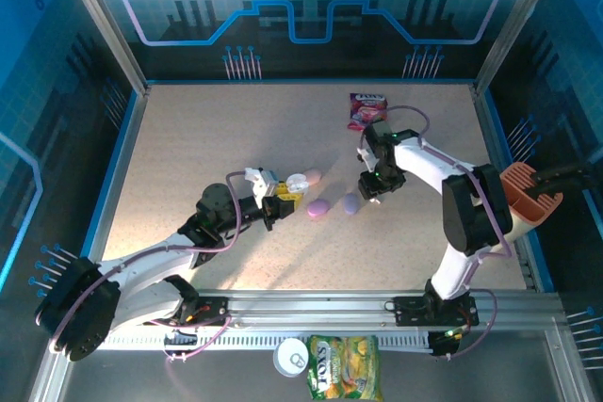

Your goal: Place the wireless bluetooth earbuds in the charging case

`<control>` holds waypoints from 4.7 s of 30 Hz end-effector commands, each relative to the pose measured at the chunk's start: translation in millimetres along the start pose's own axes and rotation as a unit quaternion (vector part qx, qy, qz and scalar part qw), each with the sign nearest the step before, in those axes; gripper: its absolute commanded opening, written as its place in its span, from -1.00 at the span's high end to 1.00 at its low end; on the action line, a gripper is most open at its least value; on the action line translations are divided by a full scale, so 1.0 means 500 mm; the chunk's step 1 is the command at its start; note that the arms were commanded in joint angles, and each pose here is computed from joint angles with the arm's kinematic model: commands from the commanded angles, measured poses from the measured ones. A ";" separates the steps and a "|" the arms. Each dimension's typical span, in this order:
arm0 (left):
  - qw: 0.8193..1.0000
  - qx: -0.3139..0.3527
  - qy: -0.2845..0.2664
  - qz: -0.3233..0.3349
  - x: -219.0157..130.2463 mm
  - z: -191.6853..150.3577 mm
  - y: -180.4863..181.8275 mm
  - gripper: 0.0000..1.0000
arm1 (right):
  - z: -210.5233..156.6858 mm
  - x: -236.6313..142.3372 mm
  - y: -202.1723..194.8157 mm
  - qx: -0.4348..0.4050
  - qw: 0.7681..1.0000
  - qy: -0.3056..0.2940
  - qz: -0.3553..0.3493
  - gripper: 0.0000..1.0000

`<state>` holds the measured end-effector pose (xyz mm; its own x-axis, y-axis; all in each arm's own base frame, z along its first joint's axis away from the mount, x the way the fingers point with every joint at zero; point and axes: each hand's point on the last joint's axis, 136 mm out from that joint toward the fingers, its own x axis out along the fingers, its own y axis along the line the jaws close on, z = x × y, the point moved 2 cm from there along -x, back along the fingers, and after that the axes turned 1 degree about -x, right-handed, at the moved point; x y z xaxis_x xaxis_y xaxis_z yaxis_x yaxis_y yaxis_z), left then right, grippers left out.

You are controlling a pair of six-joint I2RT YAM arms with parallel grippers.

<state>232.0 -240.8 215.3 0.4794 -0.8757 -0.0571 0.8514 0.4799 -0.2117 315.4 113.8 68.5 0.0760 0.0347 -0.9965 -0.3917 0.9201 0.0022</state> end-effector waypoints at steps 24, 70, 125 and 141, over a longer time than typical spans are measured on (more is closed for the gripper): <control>1.000 0.007 -0.011 -0.005 -0.011 0.010 -0.007 0.64 | -0.009 0.080 0.014 -0.063 0.988 0.138 0.012 0.42; 1.000 -0.002 -0.005 -0.016 0.004 0.008 -0.006 0.64 | 0.030 -0.068 0.036 -0.014 0.992 -0.124 0.027 0.61; 0.998 -0.012 -0.018 -0.055 0.034 0.044 -0.021 0.64 | 0.035 -0.441 0.388 -0.195 0.854 -0.396 0.274 0.59; 0.998 -0.031 -0.027 -0.051 0.035 0.062 -0.020 0.64 | 0.026 -0.418 0.386 -0.191 0.861 -0.384 0.275 0.59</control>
<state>239.1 -258.3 222.4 0.4097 -0.9112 -0.0436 0.8675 0.4039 -0.2902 240.1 285.3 280.2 0.3277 0.7943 -0.5116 -0.8107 0.5145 0.2794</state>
